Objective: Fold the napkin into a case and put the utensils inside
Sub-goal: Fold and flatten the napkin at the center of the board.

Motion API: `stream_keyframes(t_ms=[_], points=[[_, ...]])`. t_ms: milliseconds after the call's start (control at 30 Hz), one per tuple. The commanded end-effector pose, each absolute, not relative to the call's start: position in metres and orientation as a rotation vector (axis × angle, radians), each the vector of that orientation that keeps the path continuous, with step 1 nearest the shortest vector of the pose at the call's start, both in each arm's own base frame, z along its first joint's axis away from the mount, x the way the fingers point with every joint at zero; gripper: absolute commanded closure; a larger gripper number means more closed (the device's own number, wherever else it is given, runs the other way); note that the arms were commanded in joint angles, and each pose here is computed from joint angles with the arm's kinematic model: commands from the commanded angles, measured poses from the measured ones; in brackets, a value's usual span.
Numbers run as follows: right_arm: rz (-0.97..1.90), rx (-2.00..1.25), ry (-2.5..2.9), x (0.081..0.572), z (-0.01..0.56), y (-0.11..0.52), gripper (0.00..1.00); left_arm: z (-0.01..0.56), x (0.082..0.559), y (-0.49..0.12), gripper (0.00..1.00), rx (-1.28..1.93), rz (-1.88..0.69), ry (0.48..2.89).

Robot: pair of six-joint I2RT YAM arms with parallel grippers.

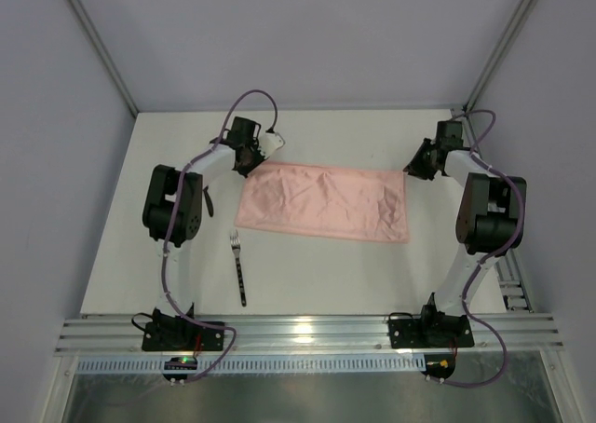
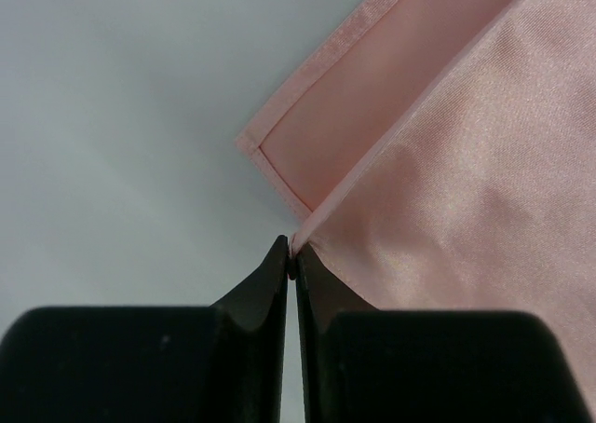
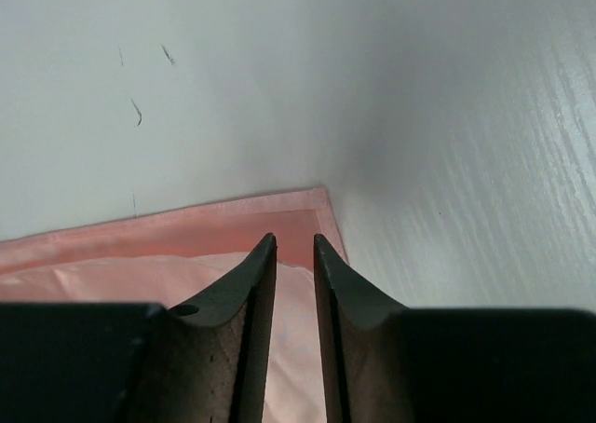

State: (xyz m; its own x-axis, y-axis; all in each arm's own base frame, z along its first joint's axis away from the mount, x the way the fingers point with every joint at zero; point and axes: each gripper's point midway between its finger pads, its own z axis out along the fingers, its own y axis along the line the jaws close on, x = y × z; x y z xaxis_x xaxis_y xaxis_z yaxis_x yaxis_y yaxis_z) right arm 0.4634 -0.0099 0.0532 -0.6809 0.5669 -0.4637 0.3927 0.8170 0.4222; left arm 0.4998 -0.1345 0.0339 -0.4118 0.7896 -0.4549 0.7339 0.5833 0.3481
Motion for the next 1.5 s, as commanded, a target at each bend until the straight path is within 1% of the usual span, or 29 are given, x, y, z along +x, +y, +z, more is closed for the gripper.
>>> stream_keyframes(t_ms=[0, 67, 400, 533, 667, 800, 867, 900, 967, 1000, 1067, 1100, 1133, 1367, 1467], points=[[0.322, 0.539, 2.325, 0.481, 0.083, -0.021, 0.73, 0.046, 0.518, -0.136, 0.93, 1.151, 0.143, 2.191], [0.349, 0.489, 2.312, 0.478, 0.083, -0.015, 0.71, 0.044, 0.518, -0.136, 0.93, 1.153, 0.144, 2.192], [0.440, 0.400, 2.343, 0.477, 0.072, 0.003, 0.70, 0.044, 0.519, -0.139, 0.93, 1.134, 0.127, 2.197], [0.429, 0.377, 2.299, 0.479, 0.079, 0.004, 0.62, 0.044, 0.519, -0.139, 0.93, 1.136, 0.127, 2.197], [0.403, 0.411, 2.384, 0.481, 0.060, 0.000, 0.59, 0.044, 0.519, -0.139, 0.93, 1.140, 0.129, 2.196], [0.435, 0.417, 2.424, 0.483, 0.047, 0.004, 0.59, 0.043, 0.519, -0.138, 0.93, 1.141, 0.128, 2.199], [0.484, 0.400, 2.428, 0.484, 0.046, 0.010, 0.62, 0.043, 0.519, -0.138, 0.93, 1.138, 0.128, 2.200], [0.496, 0.404, 2.437, 0.484, 0.042, 0.012, 0.69, 0.043, 0.519, -0.138, 0.93, 1.143, 0.129, 2.198], [0.501, 0.407, 2.441, 0.484, 0.041, 0.012, 0.74, 0.043, 0.519, -0.138, 0.93, 1.141, 0.129, 2.199], [0.491, 0.409, 2.442, 0.484, 0.041, 0.011, 0.79, 0.044, 0.519, -0.138, 0.93, 1.140, 0.128, 2.197], [0.481, 0.406, 2.443, 0.484, 0.041, 0.010, 0.86, 0.044, 0.519, -0.138, 0.94, 1.143, 0.132, 2.196], [0.479, 0.405, 2.440, 0.484, 0.042, 0.010, 0.94, 0.044, 0.518, -0.137, 0.94, 1.145, 0.136, 2.197], [0.475, 0.400, 2.435, 0.484, 0.046, 0.009, 0.96, 0.045, 0.519, -0.136, 0.94, 1.142, 0.138, 2.197], [0.452, 0.388, 2.357, 0.485, 0.080, 0.006, 0.96, 0.056, 0.519, -0.137, 0.97, 1.121, 0.138, 2.186], [0.412, 0.439, 2.304, 0.482, 0.098, -0.003, 0.96, 0.067, 0.521, -0.129, 0.98, 1.082, 0.191, 2.188]])
